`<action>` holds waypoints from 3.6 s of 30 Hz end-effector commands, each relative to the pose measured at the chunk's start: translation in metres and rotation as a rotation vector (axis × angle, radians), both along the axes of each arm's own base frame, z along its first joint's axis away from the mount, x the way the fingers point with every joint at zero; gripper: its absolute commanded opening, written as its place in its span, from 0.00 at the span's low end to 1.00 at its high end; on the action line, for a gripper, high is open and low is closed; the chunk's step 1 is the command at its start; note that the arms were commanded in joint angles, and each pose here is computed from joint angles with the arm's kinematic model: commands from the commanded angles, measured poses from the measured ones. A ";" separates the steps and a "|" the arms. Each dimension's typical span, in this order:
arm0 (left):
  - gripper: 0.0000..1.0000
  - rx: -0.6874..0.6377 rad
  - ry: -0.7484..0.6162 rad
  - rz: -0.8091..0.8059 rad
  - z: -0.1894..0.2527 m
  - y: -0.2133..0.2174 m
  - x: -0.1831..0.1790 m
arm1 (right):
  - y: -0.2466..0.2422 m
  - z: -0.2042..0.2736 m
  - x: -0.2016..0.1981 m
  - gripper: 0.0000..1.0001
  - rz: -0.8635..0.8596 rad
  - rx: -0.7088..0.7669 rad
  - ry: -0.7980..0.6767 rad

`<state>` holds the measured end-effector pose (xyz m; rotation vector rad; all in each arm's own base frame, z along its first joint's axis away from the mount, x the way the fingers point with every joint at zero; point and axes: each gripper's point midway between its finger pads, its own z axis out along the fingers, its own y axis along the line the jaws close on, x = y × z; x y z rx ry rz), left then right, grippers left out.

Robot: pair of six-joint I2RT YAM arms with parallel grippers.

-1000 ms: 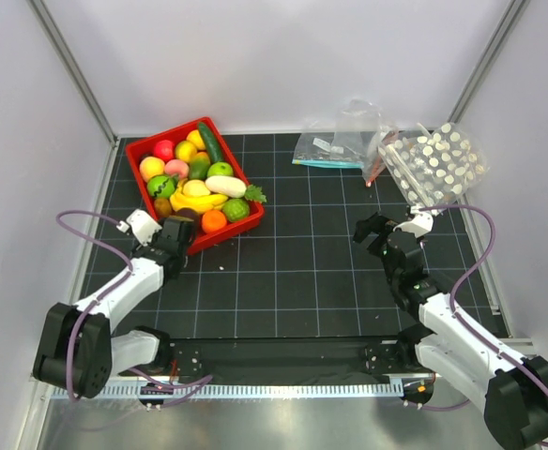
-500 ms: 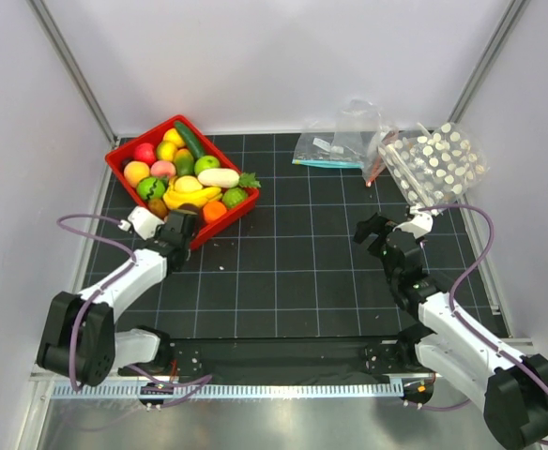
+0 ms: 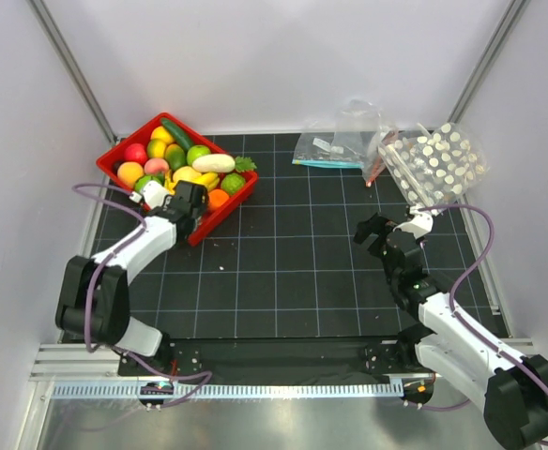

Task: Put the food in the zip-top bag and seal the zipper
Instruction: Move the bin to the corner of the board, then move the zipper food storage bag to the center of the board.

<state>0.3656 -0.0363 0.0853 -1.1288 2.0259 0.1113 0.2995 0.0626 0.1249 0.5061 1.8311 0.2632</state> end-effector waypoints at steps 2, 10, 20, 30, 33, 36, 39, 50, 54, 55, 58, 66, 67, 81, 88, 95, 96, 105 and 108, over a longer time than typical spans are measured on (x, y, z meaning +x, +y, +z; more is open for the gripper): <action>1.00 -0.004 -0.049 -0.049 0.026 0.004 -0.022 | 0.001 0.019 0.006 1.00 0.003 -0.008 -0.056; 0.99 -0.036 -0.125 -0.295 0.051 -0.024 -0.049 | 0.008 0.020 0.005 1.00 0.054 -0.011 -0.073; 1.00 0.026 -0.264 -0.898 0.067 -0.139 -0.054 | 0.019 0.019 0.005 0.99 0.127 -0.018 -0.083; 1.00 0.051 -0.222 -1.306 0.009 -0.222 -0.067 | 0.017 0.020 0.013 0.98 0.108 -0.050 -0.039; 1.00 0.072 -0.230 -1.326 0.015 -0.229 -0.068 | 0.020 0.038 0.029 1.00 0.072 -0.024 -0.051; 1.00 0.109 -0.244 -1.308 0.020 -0.226 -0.069 | 0.029 0.049 0.054 1.00 0.064 -0.009 -0.020; 1.00 0.113 -0.251 -1.306 0.022 -0.225 -0.074 | 0.037 0.047 0.078 1.00 0.069 0.012 0.034; 1.00 0.112 -0.273 -1.330 0.029 -0.233 -0.081 | 0.021 0.030 0.179 1.00 -0.077 -0.086 0.160; 1.00 0.089 -0.291 -1.366 0.030 -0.241 -0.085 | 0.011 0.029 0.200 1.00 -0.144 -0.070 0.101; 1.00 0.086 -0.291 -1.374 0.030 -0.243 -0.087 | 0.008 0.030 0.205 1.00 -0.161 -0.086 0.096; 1.00 0.087 -0.293 -1.394 0.029 -0.249 -0.090 | 0.000 0.026 0.220 1.00 -0.186 -0.166 0.124; 1.00 0.104 -0.303 -1.400 0.032 -0.250 -0.091 | -0.013 0.010 0.254 0.99 -0.196 -0.313 0.144; 1.00 0.105 -0.303 -1.399 0.032 -0.250 -0.091 | -0.021 -0.004 0.254 0.98 -0.222 -0.337 0.183; 1.00 0.141 -0.292 -1.375 0.030 -0.245 -0.087 | -0.002 0.034 0.263 0.01 -0.134 -0.378 -0.010; 1.00 0.158 -0.287 -1.359 0.030 -0.242 -0.084 | 0.046 0.045 0.180 0.01 -0.083 -0.418 -0.024; 1.00 0.200 -0.283 -1.304 0.032 -0.230 -0.080 | 0.059 0.054 0.107 0.01 -0.024 -0.374 -0.032; 1.00 0.201 -0.285 -1.299 0.032 -0.229 -0.080 | 0.057 0.051 0.099 0.01 -0.019 -0.365 -0.015; 1.00 0.247 -0.309 -1.188 0.042 -0.207 -0.074 | 0.086 0.051 0.019 0.01 0.315 -0.177 -0.001; 1.00 0.256 -0.332 -1.153 0.048 -0.199 -0.074 | 0.106 0.041 -0.004 0.10 0.443 -0.145 0.025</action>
